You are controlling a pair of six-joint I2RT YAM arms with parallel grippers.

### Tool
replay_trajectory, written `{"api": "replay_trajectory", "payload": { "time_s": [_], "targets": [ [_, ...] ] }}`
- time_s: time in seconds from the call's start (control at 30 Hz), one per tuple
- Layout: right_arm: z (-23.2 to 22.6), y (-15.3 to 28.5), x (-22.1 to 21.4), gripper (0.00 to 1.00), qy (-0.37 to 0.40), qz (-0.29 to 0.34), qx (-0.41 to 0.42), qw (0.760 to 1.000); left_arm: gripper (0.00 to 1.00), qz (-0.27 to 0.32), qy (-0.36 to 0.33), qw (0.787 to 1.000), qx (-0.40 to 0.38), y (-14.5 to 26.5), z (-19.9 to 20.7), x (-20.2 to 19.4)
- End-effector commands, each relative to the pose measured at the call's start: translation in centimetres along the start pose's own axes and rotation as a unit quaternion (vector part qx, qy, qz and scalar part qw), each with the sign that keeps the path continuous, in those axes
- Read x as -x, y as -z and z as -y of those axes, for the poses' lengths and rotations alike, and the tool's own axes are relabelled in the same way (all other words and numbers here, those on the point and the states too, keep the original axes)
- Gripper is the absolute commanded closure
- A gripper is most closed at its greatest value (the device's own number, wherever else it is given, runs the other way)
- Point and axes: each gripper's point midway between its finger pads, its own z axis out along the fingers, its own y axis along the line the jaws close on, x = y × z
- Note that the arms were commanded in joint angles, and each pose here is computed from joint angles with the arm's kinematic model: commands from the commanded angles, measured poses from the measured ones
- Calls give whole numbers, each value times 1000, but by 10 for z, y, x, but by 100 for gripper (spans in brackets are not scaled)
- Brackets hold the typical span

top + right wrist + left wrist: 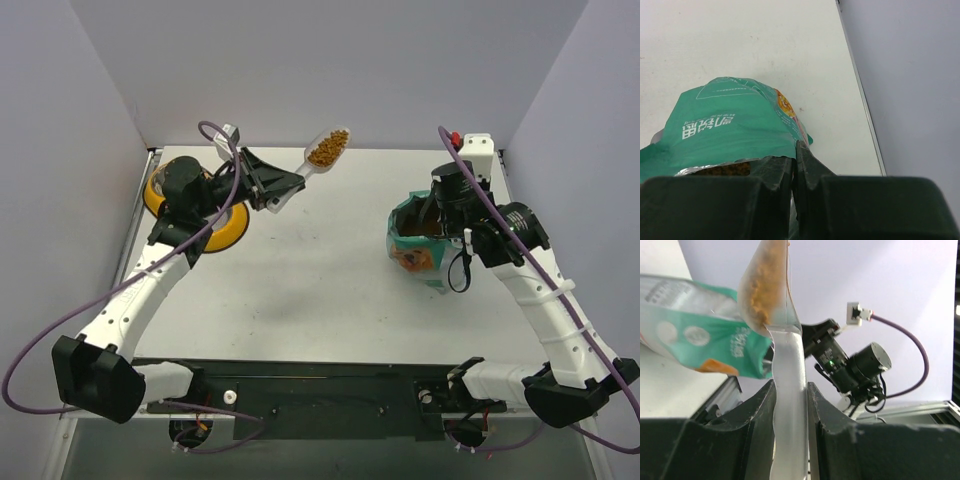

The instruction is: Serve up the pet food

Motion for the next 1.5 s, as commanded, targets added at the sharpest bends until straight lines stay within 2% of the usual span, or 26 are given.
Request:
{"api": "replay_trajectory", "payload": {
  "time_s": [0.0,0.13,0.23,0.4,0.53,0.67,0.83,1.0,1.13,1.3,1.47],
  "targets": [
    [36,14,-5,100,-4,-1,-49,999,100,32,-58,998,-19,9,-7,33],
    [37,16,-3,100,-8,5,-46,999,100,56,-48,997,6,26,-43,57],
    [34,17,-4,100,-6,5,-38,999,100,90,-47,995,-4,46,-49,78],
    [32,17,-6,100,-1,5,-37,999,100,139,-44,989,22,85,-79,107],
    [31,18,-6,100,5,4,-34,999,100,166,-34,985,24,101,-102,111],
    [30,25,-3,100,27,21,-38,999,100,225,-26,973,32,134,-124,121],
    [19,27,-4,100,40,25,-22,999,100,254,-16,966,37,148,-143,122],
    [14,30,-8,100,47,32,-13,998,100,312,-9,949,44,177,-149,134],
    [5,33,-10,100,55,38,4,998,100,363,13,929,73,198,-171,142],
    [1,35,-11,100,54,41,16,998,100,373,31,923,93,206,-190,150],
    [0,35,-12,100,55,41,17,998,100,397,82,905,126,215,-223,158]
  ]
}}
